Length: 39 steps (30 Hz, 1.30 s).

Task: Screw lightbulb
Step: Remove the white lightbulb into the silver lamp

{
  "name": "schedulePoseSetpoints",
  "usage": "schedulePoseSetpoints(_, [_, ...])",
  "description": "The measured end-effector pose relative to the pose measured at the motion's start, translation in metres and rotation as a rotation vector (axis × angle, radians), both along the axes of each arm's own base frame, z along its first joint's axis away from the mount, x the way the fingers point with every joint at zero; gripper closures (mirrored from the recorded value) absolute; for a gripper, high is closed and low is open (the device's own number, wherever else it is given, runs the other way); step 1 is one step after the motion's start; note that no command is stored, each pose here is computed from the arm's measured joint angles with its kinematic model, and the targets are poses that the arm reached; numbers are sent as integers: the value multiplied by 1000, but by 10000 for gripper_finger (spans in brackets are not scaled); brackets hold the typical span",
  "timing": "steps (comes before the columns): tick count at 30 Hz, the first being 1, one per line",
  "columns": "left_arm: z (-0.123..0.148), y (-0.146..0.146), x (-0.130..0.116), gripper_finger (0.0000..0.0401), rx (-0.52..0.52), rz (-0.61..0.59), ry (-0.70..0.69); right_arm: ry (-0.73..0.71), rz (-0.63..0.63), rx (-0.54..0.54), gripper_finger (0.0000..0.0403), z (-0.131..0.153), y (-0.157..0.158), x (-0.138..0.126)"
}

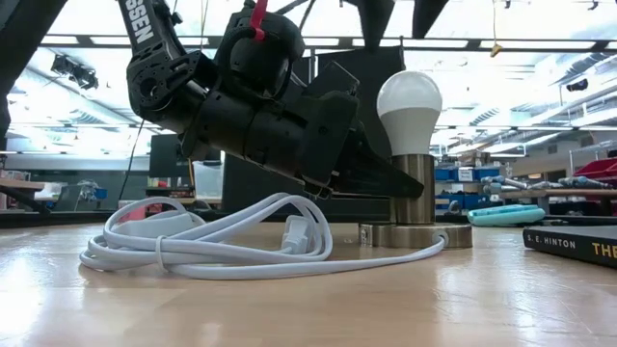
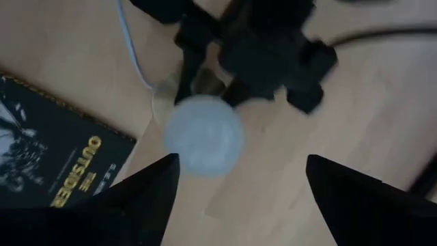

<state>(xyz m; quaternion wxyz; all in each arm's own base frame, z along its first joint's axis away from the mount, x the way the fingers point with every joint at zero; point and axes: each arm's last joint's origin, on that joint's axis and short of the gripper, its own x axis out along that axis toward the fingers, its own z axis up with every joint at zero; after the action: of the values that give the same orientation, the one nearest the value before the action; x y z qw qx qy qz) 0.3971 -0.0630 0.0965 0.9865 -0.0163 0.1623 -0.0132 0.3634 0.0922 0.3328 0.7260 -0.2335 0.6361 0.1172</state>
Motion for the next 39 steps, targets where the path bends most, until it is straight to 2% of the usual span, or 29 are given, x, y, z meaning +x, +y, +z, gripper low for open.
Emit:
schedulePoseSetpoints(5, [0, 0, 0, 223, 0, 2, 2, -37, -108, 10, 82, 14, 2, -10])
schedulePoseSetpoints(10, [0, 0, 0, 223, 1, 3, 8, -68, -100, 22, 85, 23, 15, -21])
schedulePoseSetpoints(13, [0, 0, 0, 223, 1, 3, 8, -83, -155, 11, 85, 23, 22, -24])
schedulePoseSetpoints(17, [-1, 0, 0, 223, 1, 3, 9, -89, -300, -25, 86, 11, 32, -28])
schedulePoseSetpoints(22, [-1, 0, -1, 223, -20, 11, 21, -122, -650, -96, 86, -18, 43, -35])
schedulePoseSetpoints(27, [-2, 0, -1, 223, -30, 16, 28, -212, -870, -125, 86, -33, 52, -40])
schedulePoseSetpoints(30, [-2, 0, -1, 223, -40, 22, 29, -209, -924, -106, 86, -43, 58, -42])
schedulePoseSetpoints(35, [-2, 0, -1, 223, -41, 23, 29, -219, -938, -35, 86, -66, 65, -37])
schedulePoseSetpoints(39, [-2, 0, -1, 223, -44, 25, 29, -223, -956, -46, 86, -76, 56, -33])
